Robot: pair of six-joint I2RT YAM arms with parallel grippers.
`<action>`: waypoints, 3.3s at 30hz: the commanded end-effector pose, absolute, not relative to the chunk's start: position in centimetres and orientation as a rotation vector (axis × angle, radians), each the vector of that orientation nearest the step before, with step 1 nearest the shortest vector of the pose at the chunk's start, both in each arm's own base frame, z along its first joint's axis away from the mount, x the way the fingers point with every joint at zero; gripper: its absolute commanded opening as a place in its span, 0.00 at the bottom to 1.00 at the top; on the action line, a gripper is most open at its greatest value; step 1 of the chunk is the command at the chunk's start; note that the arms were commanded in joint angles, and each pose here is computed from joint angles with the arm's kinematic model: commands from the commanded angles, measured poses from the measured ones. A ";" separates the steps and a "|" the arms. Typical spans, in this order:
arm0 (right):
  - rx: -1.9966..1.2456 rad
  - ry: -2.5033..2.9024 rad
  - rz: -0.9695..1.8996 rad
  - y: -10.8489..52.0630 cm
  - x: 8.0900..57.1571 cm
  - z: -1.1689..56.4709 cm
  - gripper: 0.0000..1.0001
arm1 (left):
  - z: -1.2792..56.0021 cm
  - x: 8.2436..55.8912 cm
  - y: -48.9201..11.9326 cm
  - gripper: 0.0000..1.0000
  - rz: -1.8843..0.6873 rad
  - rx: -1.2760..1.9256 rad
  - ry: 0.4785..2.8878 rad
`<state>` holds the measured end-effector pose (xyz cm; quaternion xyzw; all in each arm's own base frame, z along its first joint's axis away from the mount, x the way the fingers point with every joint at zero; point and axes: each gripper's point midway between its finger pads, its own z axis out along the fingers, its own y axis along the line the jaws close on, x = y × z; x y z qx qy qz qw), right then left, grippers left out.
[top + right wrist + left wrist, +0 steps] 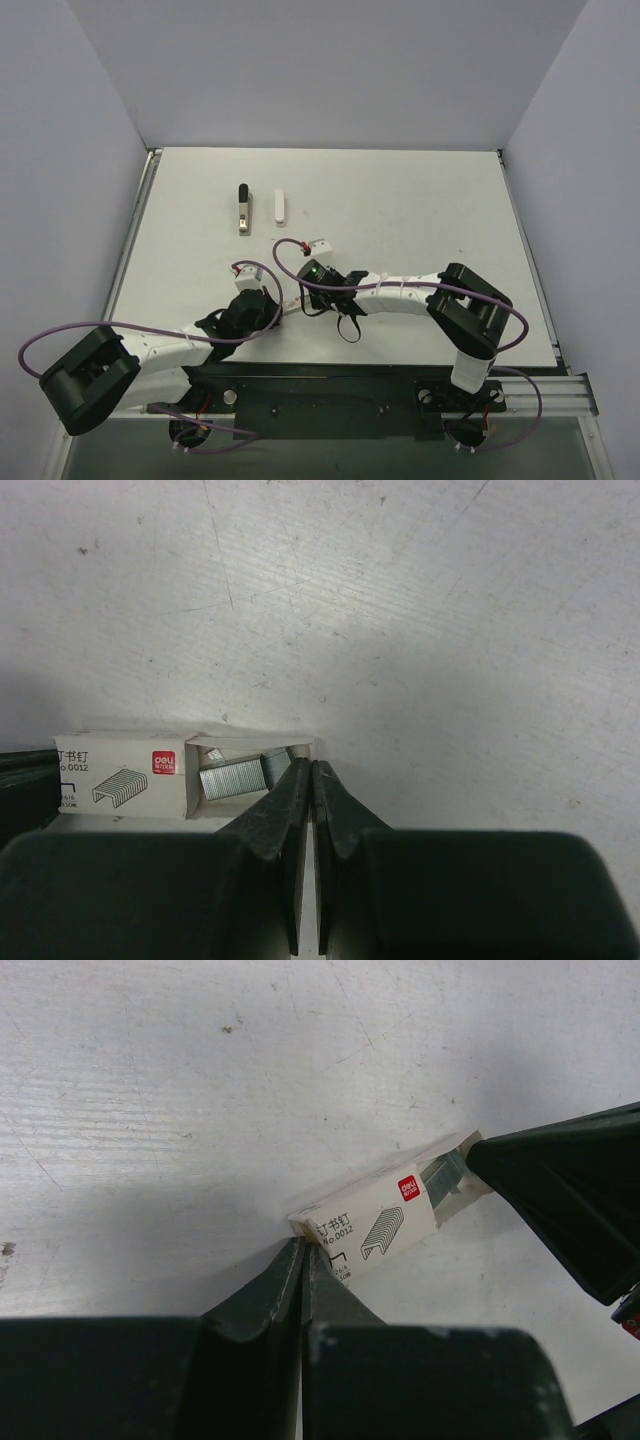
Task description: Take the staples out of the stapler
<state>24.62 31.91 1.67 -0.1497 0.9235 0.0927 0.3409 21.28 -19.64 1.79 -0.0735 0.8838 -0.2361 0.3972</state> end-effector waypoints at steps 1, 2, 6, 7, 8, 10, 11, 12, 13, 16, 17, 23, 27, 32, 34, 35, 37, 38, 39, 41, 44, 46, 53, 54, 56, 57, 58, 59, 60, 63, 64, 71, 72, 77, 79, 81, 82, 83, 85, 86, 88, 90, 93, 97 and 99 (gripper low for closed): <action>-0.409 2.373 0.231 32.7 24.9 2.5 0.00 | 0.8 20.7 -19.3 0.08 -0.568 -0.151 2.288; -0.413 2.371 0.229 32.8 24.9 2.6 0.00 | 0.9 20.7 -19.3 0.08 -0.570 -0.151 2.285; -0.431 2.369 0.220 32.9 24.7 2.5 0.00 | 1.0 20.6 -19.1 0.07 -0.567 -0.148 2.284; -0.435 2.363 0.212 32.8 24.7 2.7 0.00 | 1.0 20.6 -19.2 0.07 -0.569 -0.147 2.282; -0.444 2.362 0.208 32.8 24.5 2.6 0.00 | 1.1 20.6 -19.2 0.06 -0.570 -0.146 2.281; -0.460 2.349 0.201 32.9 24.3 2.7 0.00 | 1.1 20.5 -19.3 0.06 -0.578 -0.136 2.282; -0.475 2.345 0.202 33.1 23.9 2.7 0.00 | 1.1 20.5 -19.4 0.05 -0.583 -0.125 2.280; -0.477 2.344 0.196 33.0 23.8 2.7 0.00 | 1.1 20.4 -19.6 0.05 -0.593 -0.118 2.282; -0.489 2.343 0.198 33.1 23.5 2.7 0.00 | 1.1 20.4 -19.6 0.03 -0.594 -0.110 2.285; -0.506 2.340 0.198 33.1 22.7 2.6 0.00 | 0.8 20.1 -19.7 0.01 -0.602 -0.094 2.297; -0.500 2.342 0.200 32.9 22.5 2.6 0.00 | 0.7 19.9 -19.7 0.00 -0.607 -0.089 2.302; -0.420 2.366 0.229 32.1 21.3 2.1 0.00 | 0.8 19.0 -19.8 0.00 -0.644 -0.101 2.294; -0.325 2.390 0.229 31.4 20.9 1.7 0.00 | 0.6 18.1 -19.9 0.00 -0.673 -0.114 2.296; -0.258 2.426 0.265 31.5 20.2 1.5 0.00 | 0.1 16.9 -20.0 0.00 -0.681 -0.120 2.309; -0.237 2.438 0.274 31.4 20.0 1.4 0.00 | 0.0 16.4 -20.1 0.00 -0.683 -0.120 2.312; -0.232 2.440 0.277 31.3 20.0 1.4 0.00 | -0.1 16.3 -20.0 0.00 -0.678 -0.120 2.310; -0.219 2.449 0.280 31.1 19.6 1.3 0.00 | -0.2 15.9 -20.2 0.00 -0.675 -0.122 2.309; -0.212 2.454 0.284 31.0 19.4 1.2 0.00 | -0.3 15.7 -20.2 0.00 -0.670 -0.123 2.311; -0.211 2.456 0.286 31.0 19.3 1.3 0.00 | -0.3 15.6 -20.2 0.00 -0.671 -0.121 2.313; -0.206 2.459 0.282 30.7 19.0 1.2 0.00 | -0.4 15.3 -20.3 0.00 -0.668 -0.117 2.316; -0.195 2.466 0.269 29.9 18.7 1.0 0.00 | -0.2 15.0 -20.7 0.00 -0.672 -0.101 2.311; -0.196 2.466 0.279 29.7 18.5 1.2 0.00 | -0.2 14.8 -20.9 0.00 -0.676 -0.093 2.308; -0.290 2.464 0.354 31.0 17.3 1.7 0.00 | 0.2 14.1 -21.9 0.00 -0.703 -0.022 2.292; -0.305 2.464 0.360 31.1 17.0 1.7 0.00 | 0.2 14.1 -22.0 0.00 -0.705 -0.014 2.290; -0.320 2.468 0.370 31.2 16.6 1.5 0.00 | -0.1 13.9 -22.1 0.00 -0.707 0.013 2.290; -0.313 2.470 0.379 31.2 16.4 1.4 0.00 | -0.2 13.8 -22.2 0.00 -0.705 0.024 2.289; -0.318 2.469 0.384 31.2 16.2 1.4 0.00 | -0.2 13.8 -22.3 0.00 -0.706 0.030 2.288; -0.312 2.470 0.393 31.1 16.0 1.3 0.00 | -0.3 13.8 -22.3 0.00 -0.704 0.032 2.289; -0.313 2.469 0.401 31.1 15.8 1.4 0.00 | -0.3 13.7 -22.5 0.00 -0.705 0.040 2.289; -0.314 2.461 0.395 30.7 15.5 1.4 0.00 | -0.7 13.7 -22.5 0.00 -0.689 0.049 2.295; -0.316 2.456 0.384 30.5 15.4 1.4 0.00 | -0.7 13.7 -22.6 0.00 -0.690 0.050 2.293; -0.294 2.432 0.329 28.8 15.7 1.8 0.02 | -1.2 13.6 -21.9 0.00 -0.671 0.057 2.292; -0.287 2.428 0.330 28.6 15.7 2.0 0.07 | -1.3 13.5 -21.8 0.00 -0.667 0.060 2.294; -0.266 2.404 0.348 28.4 15.8 3.0 0.17 | -1.3 13.5 -21.6 0.00 -0.666 0.063 2.290; -0.259 2.391 0.359 28.4 15.9 3.7 0.20 | -1.3 13.5 -21.6 0.00 -0.663 0.072 2.291; -0.252 2.378 0.355 28.1 16.0 4.2 0.22 | -1.4 13.5 -21.6 0.00 -0.659 0.074 2.293; -0.248 2.376 0.348 27.8 16.1 4.3 0.23 | -1.3 13.6 -21.7 0.00 -0.658 0.076 2.292; -0.237 2.361 0.351 27.8 16.3 4.7 0.24 | -1.3 13.6 -21.8 0.00 -0.660 0.076 2.291; -0.238 2.363 0.304 26.7 16.3 4.5 0.25 | -1.3 13.6 -21.9 0.00 -0.658 0.078 2.294; -0.234 2.360 0.284 26.3 16.4 4.5 0.25 | -1.3 13.6 -21.9 0.00 -0.657 0.078 2.298; -0.228 2.361 0.267 25.9 16.4 4.5 0.22 | -1.4 13.6 -21.9 0.00 -0.650 0.071 2.302; -0.219 2.366 0.257 25.6 16.3 4.1 0.13 | -1.4 13.6 -22.0 0.00 -0.642 0.071 2.307; -0.199 2.380 0.240 25.2 16.1 3.4 0.00 | -1.5 13.7 -22.0 0.00 -0.634 0.074 2.312; -0.179 2.406 0.219 25.0 15.9 2.4 0.00 | -1.6 13.6 -22.0 0.00 -0.630 0.075 2.317; -0.171 2.413 0.218 25.0 15.8 1.9 0.00 | -1.6 13.7 -22.1 0.00 -0.630 0.075 2.317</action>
